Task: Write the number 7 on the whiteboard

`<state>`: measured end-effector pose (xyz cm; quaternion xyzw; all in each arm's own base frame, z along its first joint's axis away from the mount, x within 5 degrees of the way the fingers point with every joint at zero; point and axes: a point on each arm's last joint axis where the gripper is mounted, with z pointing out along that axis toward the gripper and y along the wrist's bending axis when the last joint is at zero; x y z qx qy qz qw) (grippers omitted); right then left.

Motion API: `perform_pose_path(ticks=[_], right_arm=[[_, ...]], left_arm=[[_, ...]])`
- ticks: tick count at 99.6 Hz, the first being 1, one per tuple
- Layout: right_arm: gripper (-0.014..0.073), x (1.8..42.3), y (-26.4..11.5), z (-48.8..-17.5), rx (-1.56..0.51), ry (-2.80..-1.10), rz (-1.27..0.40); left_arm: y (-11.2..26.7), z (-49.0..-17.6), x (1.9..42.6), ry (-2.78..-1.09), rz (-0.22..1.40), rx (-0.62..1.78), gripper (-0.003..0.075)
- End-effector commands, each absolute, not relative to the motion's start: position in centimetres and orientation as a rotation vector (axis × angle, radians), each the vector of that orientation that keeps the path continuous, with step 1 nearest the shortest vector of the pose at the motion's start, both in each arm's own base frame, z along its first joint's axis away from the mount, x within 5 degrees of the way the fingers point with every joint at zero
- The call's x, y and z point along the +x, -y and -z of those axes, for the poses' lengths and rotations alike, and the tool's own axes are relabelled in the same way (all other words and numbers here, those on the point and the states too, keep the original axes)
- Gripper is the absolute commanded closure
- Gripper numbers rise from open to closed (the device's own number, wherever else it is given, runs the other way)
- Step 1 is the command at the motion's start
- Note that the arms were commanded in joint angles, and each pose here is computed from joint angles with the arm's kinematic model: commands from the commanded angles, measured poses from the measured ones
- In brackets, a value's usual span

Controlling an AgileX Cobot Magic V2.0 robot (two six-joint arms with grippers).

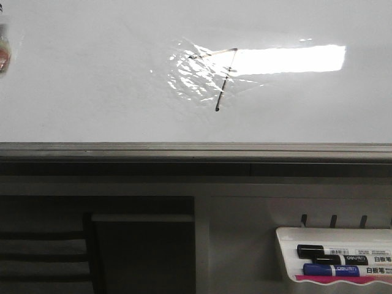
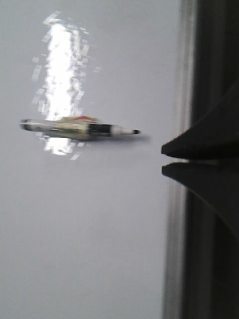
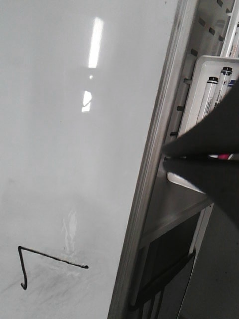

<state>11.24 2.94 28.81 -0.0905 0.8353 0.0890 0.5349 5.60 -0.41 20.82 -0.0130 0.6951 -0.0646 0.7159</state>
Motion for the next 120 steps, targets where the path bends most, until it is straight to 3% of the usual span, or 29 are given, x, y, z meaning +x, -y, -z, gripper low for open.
perform_pose_path(ticks=[1, 73, 88, 120], right_arm=[[0.0666, 11.6, -2.8, -30.2, -0.198, -1.892, -0.204], [0.0666, 11.6, -2.8, -30.2, -0.198, -1.892, -0.204], [0.0666, 10.2, -2.2, -30.2, -0.172, -1.829, -0.178], [0.0666, 6.7, 0.0, -25.5, 0.010, -1.593, -0.011]], left_arm=[[0.4, -20.9, 5.4, -1.436, 0.174, -0.036, 0.0741], [0.4, -20.7, 5.4, -1.452, 0.173, -0.036, 0.0741], [0.4, -20.7, 5.4, -1.452, 0.173, -0.036, 0.0741], [0.4, -20.7, 5.4, -1.452, 0.173, -0.036, 0.0741]])
